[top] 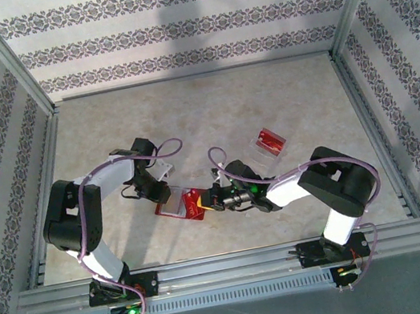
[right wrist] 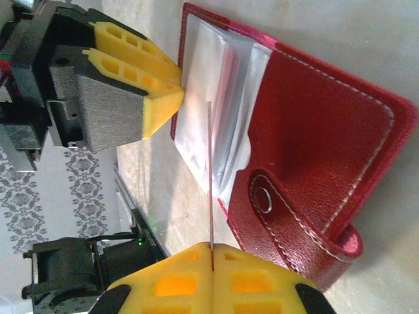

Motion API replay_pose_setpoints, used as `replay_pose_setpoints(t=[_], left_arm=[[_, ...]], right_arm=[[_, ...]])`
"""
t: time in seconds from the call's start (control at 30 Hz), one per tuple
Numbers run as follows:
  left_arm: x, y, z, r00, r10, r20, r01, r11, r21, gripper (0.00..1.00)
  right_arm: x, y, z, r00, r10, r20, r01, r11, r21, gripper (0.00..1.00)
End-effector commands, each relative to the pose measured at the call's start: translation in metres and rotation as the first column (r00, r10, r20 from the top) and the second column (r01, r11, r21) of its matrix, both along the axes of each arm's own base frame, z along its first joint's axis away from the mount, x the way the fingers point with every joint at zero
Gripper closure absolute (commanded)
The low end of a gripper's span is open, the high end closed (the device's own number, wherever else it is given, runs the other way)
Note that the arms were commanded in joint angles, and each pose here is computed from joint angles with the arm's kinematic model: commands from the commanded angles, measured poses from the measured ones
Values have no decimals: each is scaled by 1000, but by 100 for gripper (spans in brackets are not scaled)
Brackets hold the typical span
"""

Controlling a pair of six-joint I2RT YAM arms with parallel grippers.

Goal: Put the credit cards into the card holder

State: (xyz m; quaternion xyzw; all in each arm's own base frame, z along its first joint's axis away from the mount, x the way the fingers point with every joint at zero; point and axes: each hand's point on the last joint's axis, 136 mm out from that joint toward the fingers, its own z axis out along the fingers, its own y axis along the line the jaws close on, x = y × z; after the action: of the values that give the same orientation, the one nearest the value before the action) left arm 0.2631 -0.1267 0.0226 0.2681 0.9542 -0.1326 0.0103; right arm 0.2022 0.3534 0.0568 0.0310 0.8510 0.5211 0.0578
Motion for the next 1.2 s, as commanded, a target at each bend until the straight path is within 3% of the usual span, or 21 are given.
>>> replay_pose_setpoints(t=[0.0, 1.17], left_arm=[[-10, 5, -8, 999, 4, -44, -3, 999, 43, 75], [-21, -10, -4, 997, -24, -76, 24, 1000, 6, 76]], right_arm=[[4, 8, 6, 1000, 2, 23, -3, 1000, 31, 100], [37, 4, -13, 994, -109, 31, 109, 994, -11, 100]])
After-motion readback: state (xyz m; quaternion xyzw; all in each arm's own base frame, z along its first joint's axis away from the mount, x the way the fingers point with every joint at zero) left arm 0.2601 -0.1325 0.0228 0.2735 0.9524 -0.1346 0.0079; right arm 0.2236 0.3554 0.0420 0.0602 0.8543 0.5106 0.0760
